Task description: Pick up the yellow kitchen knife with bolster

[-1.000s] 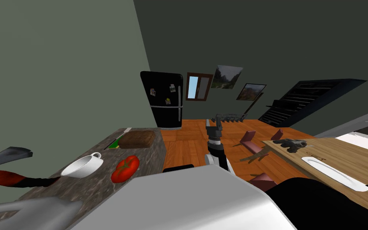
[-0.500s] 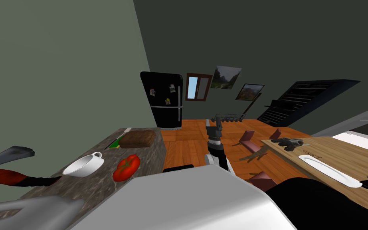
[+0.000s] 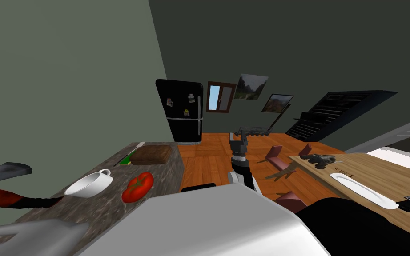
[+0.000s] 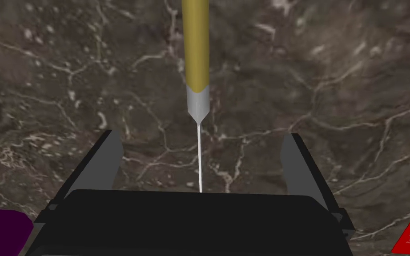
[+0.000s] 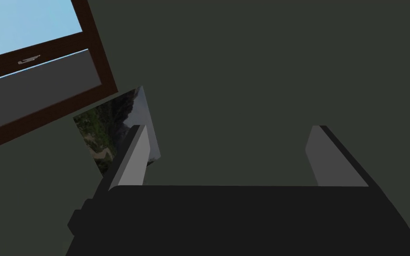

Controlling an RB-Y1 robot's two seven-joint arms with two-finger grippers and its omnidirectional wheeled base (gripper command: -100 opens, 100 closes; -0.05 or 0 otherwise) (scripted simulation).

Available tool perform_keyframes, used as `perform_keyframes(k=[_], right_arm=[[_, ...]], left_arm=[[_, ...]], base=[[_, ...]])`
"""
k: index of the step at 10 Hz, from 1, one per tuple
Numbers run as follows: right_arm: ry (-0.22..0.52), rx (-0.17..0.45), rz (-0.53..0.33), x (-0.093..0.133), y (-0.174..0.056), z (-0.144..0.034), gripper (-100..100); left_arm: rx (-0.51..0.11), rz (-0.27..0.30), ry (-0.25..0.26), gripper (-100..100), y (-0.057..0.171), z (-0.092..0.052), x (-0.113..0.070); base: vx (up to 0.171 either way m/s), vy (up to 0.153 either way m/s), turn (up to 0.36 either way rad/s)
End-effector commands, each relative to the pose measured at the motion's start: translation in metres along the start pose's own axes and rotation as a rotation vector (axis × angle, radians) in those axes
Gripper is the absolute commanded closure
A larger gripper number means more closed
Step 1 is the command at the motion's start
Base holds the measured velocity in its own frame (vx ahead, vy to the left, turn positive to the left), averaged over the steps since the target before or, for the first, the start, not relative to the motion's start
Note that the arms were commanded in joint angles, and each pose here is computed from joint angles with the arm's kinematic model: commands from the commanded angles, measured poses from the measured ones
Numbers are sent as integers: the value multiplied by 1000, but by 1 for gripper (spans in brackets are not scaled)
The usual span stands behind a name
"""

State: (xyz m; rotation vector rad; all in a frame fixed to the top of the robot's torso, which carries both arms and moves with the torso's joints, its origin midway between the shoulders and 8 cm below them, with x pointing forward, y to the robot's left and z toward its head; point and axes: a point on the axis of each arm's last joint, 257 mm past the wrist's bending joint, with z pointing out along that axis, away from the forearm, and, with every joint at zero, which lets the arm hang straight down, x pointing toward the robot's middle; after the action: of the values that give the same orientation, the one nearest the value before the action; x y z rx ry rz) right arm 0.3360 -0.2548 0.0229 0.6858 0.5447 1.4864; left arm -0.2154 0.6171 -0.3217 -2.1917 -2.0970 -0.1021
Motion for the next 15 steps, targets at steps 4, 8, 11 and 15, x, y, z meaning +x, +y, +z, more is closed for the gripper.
perform_keyframes(k=[4,8,11,15], right_arm=[[0,0,0,0,0,0,0],[0,0,0,0,0,0,0],[0,0,0,0,0,0,0],[0,0,0,0,0,0,0]], left_arm=[[7,-2,102,-100,-8,-3,30],[1,-9,88,-100,-8,13,18],[0,-11,88,100,-8,16,17],[14,-16,86,100,-15,14,16]], base=[[4,-118,-1],[-11,-2,-17],[-14,21,-12],[-1,1,6]])
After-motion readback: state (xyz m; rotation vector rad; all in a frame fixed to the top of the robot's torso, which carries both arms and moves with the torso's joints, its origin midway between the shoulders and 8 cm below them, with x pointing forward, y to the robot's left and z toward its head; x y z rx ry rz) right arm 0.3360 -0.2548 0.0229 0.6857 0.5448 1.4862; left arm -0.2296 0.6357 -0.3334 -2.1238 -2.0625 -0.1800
